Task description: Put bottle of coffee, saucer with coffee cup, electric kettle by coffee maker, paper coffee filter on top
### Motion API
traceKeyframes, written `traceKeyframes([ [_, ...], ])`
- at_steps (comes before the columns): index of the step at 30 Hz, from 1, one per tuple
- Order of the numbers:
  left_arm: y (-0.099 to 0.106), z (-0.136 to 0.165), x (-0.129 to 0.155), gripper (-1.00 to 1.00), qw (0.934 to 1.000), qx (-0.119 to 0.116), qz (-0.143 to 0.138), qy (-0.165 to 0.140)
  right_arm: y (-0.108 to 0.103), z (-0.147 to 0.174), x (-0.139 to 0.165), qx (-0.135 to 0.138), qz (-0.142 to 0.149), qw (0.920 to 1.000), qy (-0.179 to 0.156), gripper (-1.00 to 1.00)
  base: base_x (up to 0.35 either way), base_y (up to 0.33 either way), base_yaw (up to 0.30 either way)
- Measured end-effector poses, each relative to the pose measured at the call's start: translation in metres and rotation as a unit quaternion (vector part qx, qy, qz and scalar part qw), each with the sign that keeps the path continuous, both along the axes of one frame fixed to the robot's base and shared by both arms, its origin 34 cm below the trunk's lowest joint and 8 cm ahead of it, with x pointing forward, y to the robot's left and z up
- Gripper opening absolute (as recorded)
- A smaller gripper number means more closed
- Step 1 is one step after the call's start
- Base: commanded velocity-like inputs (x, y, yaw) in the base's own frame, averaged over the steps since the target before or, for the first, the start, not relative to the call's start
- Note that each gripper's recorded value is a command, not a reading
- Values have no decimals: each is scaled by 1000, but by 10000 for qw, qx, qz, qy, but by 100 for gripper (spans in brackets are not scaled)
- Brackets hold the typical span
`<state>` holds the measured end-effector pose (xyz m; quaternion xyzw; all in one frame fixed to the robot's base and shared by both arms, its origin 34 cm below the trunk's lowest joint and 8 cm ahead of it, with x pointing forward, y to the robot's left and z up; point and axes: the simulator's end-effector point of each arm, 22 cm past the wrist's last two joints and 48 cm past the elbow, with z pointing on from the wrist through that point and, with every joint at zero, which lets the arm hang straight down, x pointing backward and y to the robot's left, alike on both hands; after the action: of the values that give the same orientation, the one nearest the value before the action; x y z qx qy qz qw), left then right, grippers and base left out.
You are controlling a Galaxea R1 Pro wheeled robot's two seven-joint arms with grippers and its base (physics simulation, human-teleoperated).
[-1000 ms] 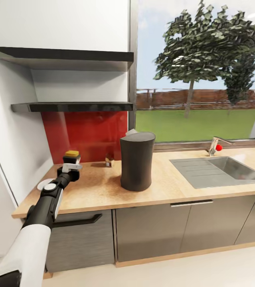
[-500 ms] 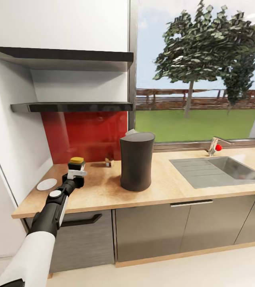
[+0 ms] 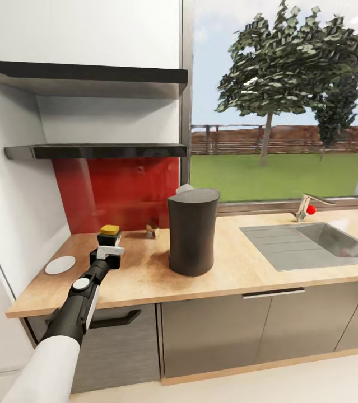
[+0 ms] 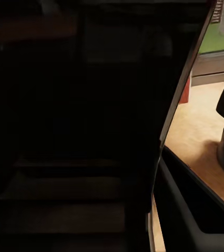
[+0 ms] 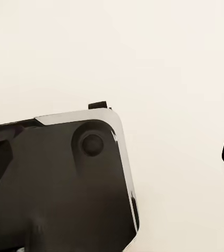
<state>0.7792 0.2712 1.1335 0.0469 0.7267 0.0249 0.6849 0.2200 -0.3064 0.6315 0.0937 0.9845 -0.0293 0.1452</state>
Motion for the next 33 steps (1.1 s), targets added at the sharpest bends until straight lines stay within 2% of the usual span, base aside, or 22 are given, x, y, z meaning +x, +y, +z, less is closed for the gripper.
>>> traceKeyframes([
  [9,-11,-5,0,-100,10000,-62,-53,20,0,0,0,-2,-1,10000,1,100,333,0,-11],
  [19,-12,-12,-3,-100,9999,-61,-67,80,-2,0,0,-17,-6,10000,5,100,331,0,-216],
  [28,-12,-37,-16,-100,9997,-60,-74,243,-2,0,0,-33,5,10000,3,100,65,0,-118],
  [33,-15,-47,-26,-100,9999,-23,-113,120,-2,0,0,-36,6,10000,11,100,1,0,-7],
])
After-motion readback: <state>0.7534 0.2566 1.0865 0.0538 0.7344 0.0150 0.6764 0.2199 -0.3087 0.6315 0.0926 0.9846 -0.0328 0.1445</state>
